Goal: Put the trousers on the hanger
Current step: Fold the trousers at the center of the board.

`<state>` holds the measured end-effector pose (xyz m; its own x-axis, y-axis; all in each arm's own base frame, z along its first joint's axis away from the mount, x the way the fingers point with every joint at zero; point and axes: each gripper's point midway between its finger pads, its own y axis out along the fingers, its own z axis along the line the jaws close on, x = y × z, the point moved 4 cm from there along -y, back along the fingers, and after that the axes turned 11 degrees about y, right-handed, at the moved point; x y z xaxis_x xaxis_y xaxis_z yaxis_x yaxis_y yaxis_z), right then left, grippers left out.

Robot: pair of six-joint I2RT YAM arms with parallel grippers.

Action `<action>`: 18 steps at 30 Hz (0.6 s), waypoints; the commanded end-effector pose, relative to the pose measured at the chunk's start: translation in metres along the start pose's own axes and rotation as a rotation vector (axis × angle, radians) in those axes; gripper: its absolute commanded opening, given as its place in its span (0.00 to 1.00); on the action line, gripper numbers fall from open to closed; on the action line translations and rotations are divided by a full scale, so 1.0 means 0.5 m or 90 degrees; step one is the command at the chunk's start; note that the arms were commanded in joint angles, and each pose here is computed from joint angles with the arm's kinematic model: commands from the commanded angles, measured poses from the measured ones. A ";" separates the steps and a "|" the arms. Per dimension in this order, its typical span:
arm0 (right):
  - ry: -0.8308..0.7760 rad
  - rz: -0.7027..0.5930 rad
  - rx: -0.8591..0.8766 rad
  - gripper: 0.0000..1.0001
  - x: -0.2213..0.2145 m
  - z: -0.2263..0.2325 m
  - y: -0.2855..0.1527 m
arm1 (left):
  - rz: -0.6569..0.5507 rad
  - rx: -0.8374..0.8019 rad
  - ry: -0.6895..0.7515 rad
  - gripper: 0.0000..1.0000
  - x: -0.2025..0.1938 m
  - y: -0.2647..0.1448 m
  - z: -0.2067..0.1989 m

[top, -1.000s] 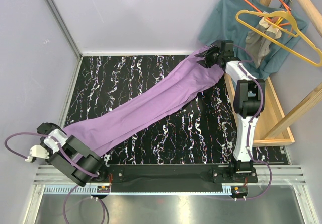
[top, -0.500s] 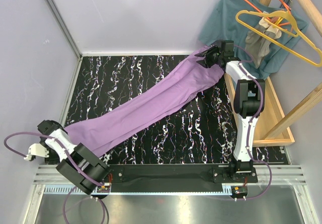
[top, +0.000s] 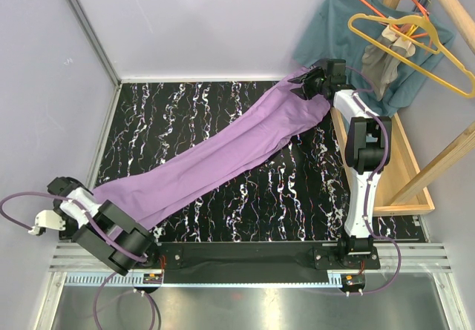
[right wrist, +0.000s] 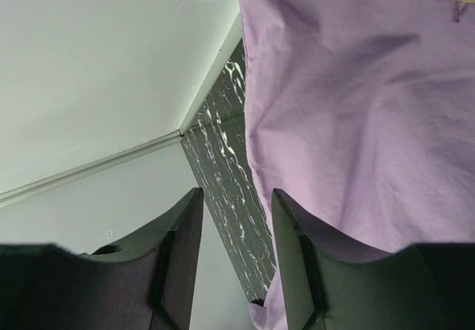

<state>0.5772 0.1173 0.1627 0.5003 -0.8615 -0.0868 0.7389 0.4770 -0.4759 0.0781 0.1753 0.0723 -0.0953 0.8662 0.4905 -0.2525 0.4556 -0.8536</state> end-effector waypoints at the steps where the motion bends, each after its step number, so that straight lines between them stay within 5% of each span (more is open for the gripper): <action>1: -0.011 0.003 0.035 0.49 0.005 0.033 -0.018 | -0.005 0.007 -0.022 0.39 -0.005 0.016 0.004; 11: -0.005 0.000 0.040 0.49 0.015 0.034 -0.023 | 0.018 0.016 -0.025 0.42 -0.011 0.038 -0.002; 18: -0.003 0.001 0.041 0.49 0.015 0.032 -0.021 | 0.013 0.009 -0.013 0.33 0.011 0.027 -0.010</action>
<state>0.5804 0.1081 0.1640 0.4835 -0.8708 -0.0895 0.7524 0.4657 -0.4659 0.0721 0.1713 0.0518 -0.1002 0.8998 0.4247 -0.2849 0.3830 -0.8787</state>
